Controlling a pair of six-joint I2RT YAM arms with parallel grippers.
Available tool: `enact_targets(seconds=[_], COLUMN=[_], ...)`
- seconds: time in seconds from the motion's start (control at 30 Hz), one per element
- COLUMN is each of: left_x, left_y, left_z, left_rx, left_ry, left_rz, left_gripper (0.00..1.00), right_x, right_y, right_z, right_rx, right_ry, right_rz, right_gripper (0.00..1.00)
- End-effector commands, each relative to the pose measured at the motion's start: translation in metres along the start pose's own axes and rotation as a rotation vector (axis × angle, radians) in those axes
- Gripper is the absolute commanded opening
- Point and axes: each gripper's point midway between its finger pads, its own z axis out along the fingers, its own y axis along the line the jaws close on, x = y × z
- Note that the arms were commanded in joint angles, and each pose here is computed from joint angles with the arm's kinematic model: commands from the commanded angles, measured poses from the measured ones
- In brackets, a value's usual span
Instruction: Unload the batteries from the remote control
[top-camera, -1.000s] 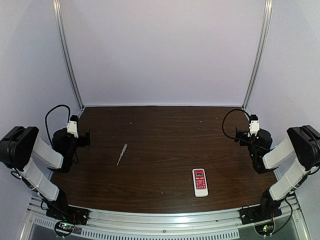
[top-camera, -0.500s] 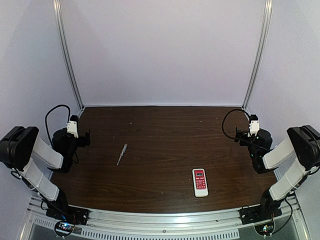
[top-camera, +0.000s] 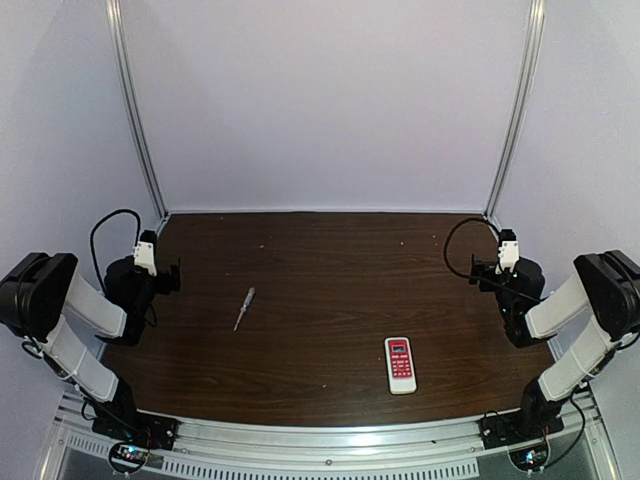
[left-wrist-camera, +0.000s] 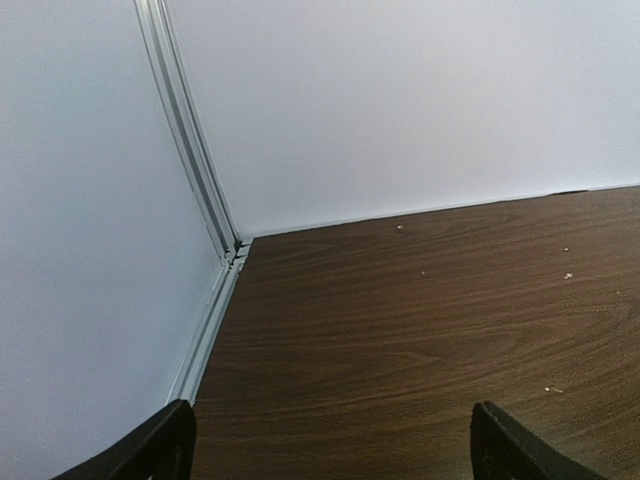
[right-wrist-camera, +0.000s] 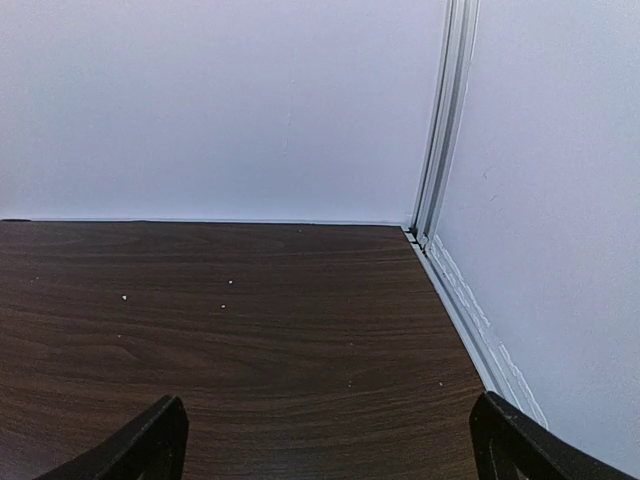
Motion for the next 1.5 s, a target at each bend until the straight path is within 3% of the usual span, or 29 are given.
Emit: enact_targets(seconds=[0.0, 1.1, 1.23, 1.4, 1.47], left_x=[-0.008, -0.011, -0.039, -0.091, -0.090], left_y=[0.002, 0.002, 0.006, 0.028, 0.034], left_z=[0.001, -0.001, -0.011, -0.021, -0.034], left_rx=[0.001, -0.003, 0.004, -0.059, -0.105], left_ry=[-0.038, -0.052, -0.071, 0.082, 0.180], left_rz=[-0.008, -0.007, -0.017, -0.316, -0.440], left_gripper=[0.97, 0.97, 0.97, 0.97, 0.97], right_x=[-0.004, -0.014, -0.058, -0.172, -0.187], right_y=[-0.004, -0.007, -0.004, 0.021, 0.035], right_z=[0.002, -0.004, -0.008, -0.044, -0.064], right_rx=[0.019, 0.068, 0.086, -0.126, -0.238], right_ry=[-0.013, -0.010, 0.086, 0.007, 0.005], right_rz=[0.014, 0.002, 0.030, 0.326, 0.429], right_gripper=[1.00, 1.00, 1.00, 1.00, 1.00])
